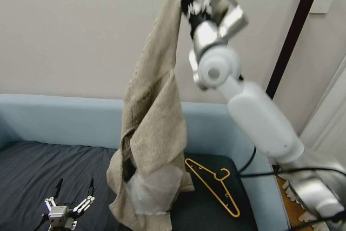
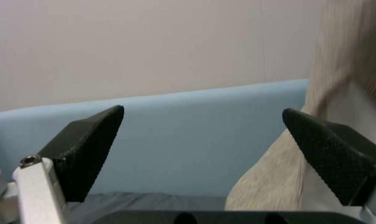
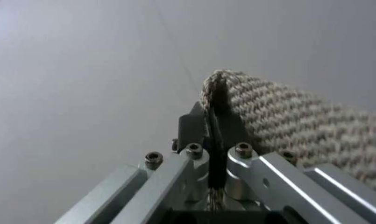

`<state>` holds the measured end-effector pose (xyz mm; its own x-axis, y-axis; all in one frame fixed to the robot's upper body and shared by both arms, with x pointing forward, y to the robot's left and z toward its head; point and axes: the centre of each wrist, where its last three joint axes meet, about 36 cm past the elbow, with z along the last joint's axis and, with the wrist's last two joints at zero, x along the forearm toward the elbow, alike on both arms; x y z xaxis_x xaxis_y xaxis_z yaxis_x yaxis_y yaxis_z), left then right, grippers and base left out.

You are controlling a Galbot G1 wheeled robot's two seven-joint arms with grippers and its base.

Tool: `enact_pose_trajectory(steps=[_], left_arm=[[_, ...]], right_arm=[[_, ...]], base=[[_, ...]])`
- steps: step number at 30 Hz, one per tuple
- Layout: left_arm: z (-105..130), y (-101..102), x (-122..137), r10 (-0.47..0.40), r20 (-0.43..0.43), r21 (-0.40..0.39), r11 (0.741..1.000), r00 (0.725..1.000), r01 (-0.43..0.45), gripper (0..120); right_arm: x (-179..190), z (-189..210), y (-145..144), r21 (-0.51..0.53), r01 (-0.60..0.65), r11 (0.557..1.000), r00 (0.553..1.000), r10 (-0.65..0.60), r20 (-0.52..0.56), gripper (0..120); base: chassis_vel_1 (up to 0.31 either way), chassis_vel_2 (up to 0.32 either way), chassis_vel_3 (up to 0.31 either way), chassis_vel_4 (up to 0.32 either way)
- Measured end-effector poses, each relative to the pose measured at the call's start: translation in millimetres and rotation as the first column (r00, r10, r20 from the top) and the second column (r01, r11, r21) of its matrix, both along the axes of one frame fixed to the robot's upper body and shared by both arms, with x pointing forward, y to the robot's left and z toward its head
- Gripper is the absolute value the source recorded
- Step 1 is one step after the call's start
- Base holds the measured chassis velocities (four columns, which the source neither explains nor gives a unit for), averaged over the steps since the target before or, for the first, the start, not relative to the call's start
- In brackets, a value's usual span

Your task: Pick up the clothes from the sofa and hang them on the clothes hanger.

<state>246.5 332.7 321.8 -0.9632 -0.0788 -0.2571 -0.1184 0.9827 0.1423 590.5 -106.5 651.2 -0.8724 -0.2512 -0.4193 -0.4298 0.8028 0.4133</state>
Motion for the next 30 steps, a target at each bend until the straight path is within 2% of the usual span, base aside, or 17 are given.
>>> enact_pose_trajectory(steps=[1,3,4,5,6,8,9,13,14,16,18,19,23,24,27,28,30], left_arm=[[-2,-2,0,-0.004,-0.003,-0.002,1.000,1.000,0.004,100],[-4,-4,-1,-0.007,-0.005,-0.001,1.000,1.000,0.007,100],[-4,-4,-1,-0.007,-0.005,-0.001,1.000,1.000,0.007,100],[-5,-5,-1,-0.009,-0.008,0.000,1.000,1.000,0.009,100],[-5,-5,-1,-0.011,-0.009,0.001,1.000,1.000,0.011,100],[-6,-6,-1,-0.013,-0.012,0.004,1.000,1.000,0.013,100],[-6,-6,-1,-0.013,-0.012,0.004,1.000,1.000,0.013,100],[-8,-8,-1,-0.016,-0.017,0.006,1.000,1.000,0.016,100],[-8,-8,-1,-0.016,-0.017,0.006,1.000,1.000,0.016,100],[-10,-7,-2,-0.017,-0.020,0.009,1.000,1.000,0.017,100],[-11,-5,-2,-0.016,-0.022,0.012,1.000,1.000,0.016,100],[-11,-5,-2,-0.016,-0.022,0.012,1.000,1.000,0.016,100],[-15,-2,0,-0.011,-0.024,0.012,1.000,1.000,0.011,100],[-15,-2,0,-0.011,-0.024,0.012,1.000,1.000,0.011,100],[-19,-4,3,-0.015,-0.025,0.005,1.000,1.000,0.015,100],[-19,-4,3,-0.015,-0.025,0.005,1.000,1.000,0.015,100],[-21,-7,6,-0.019,-0.025,-0.001,1.000,1.000,0.019,100]], right_arm=[[3,-43,-11,-0.027,0.038,0.999,0.997,-0.040,-0.062,0],[-2,-100,-25,-0.065,0.082,0.995,0.982,-0.091,-0.163,0],[-2,-100,-25,-0.065,0.082,0.995,0.982,-0.091,-0.163,0],[-11,-137,-34,-0.109,0.111,0.988,0.959,-0.135,-0.250,0],[-18,-155,-38,-0.136,0.127,0.983,0.940,-0.163,-0.299,0],[-39,-197,-48,-0.233,0.156,0.960,0.873,-0.245,-0.423,0],[-39,-197,-48,-0.233,0.156,0.960,0.873,-0.245,-0.423,0],[-69,-225,-56,-0.339,0.187,0.922,0.785,-0.348,-0.513,0],[-69,-225,-56,-0.339,0.187,0.922,0.785,-0.348,-0.513,0],[-87,-221,-58,-0.354,0.207,0.912,0.757,-0.379,-0.533,0],[-114,-200,-56,-0.326,0.200,0.924,0.758,-0.357,-0.546,0],[-114,-200,-56,-0.326,0.200,0.924,0.758,-0.357,-0.546,0],[-181,-149,-55,-0.294,0.161,0.942,0.772,-0.306,-0.557,0],[-181,-149,-55,-0.294,0.161,0.942,0.772,-0.306,-0.557,0],[-225,-113,-68,-0.285,0.148,0.947,0.795,-0.285,-0.535,0],[-225,-113,-68,-0.285,0.148,0.947,0.795,-0.285,-0.535,0],[-250,-83,-76,-0.256,0.138,0.957,0.825,-0.253,-0.505,0]], base=[[0.000,0.000,0.000,0.000],[0.000,0.000,0.000,0.000],[0.000,0.000,0.000,0.000],[0.000,0.000,0.000,0.000],[0.000,0.000,0.000,0.000],[0.000,0.000,0.000,0.000],[0.000,0.000,0.000,0.000],[0.000,0.000,0.000,0.000],[0.000,0.000,0.000,0.000],[0.000,0.000,0.000,0.000],[0.000,0.000,0.000,0.000],[0.000,0.000,0.000,0.000],[0.000,0.000,0.000,0.000],[0.000,0.000,0.000,0.000],[0.000,0.000,0.000,0.000],[0.000,0.000,0.000,0.000],[0.000,0.000,0.000,0.000]])
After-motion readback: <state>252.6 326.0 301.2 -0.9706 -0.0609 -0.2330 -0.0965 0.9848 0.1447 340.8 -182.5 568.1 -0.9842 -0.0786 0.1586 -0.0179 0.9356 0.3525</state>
